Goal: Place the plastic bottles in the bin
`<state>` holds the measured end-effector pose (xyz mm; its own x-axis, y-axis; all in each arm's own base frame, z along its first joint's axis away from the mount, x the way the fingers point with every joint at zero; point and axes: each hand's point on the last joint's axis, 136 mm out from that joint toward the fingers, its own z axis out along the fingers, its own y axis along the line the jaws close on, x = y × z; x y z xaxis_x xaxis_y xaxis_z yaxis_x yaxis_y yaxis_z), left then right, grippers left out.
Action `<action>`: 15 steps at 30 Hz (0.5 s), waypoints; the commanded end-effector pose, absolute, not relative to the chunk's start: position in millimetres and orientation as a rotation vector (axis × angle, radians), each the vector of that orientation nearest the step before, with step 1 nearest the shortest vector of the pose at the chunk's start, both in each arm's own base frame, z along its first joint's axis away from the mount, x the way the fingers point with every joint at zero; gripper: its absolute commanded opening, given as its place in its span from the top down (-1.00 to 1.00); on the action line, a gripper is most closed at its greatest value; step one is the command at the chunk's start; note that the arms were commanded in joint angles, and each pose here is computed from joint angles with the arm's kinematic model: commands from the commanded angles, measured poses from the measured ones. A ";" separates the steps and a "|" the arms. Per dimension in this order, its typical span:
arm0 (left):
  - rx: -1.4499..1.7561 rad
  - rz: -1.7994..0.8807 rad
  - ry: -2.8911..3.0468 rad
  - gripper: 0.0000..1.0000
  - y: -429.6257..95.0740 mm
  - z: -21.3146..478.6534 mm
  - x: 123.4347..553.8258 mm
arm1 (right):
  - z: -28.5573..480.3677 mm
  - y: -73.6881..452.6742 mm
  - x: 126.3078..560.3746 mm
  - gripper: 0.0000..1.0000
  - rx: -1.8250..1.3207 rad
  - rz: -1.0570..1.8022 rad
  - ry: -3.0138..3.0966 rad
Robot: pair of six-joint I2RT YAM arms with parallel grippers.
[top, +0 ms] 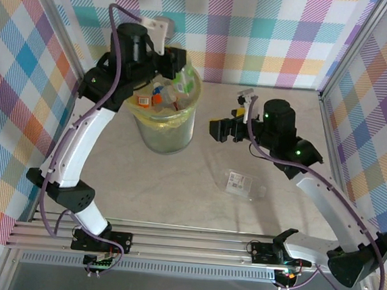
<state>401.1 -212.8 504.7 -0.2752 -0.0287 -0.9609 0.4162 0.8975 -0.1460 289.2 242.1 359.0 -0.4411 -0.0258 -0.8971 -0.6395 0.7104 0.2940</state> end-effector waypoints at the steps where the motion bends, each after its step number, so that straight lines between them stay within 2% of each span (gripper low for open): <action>1: 0.335 -0.113 1.839 0.88 -178.4 489.2 430.9 | 356.1 214.8 288.8 -0.99 -0.365 0.668 1.983; 10: 0.357 0.249 1.906 0.88 -132.2 457.3 483.0 | 337.0 188.6 280.0 -0.99 -0.235 0.601 2.045; 15: 0.378 0.305 1.974 0.88 -122.0 427.0 502.4 | 332.6 183.0 276.4 -0.99 -0.210 0.592 2.059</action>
<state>500.2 -139.7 420.9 -0.3929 0.3592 -0.8465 0.1612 0.9332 0.3212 280.6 190.5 334.2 -0.5275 0.0599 -0.8475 -0.4098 0.8559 0.3155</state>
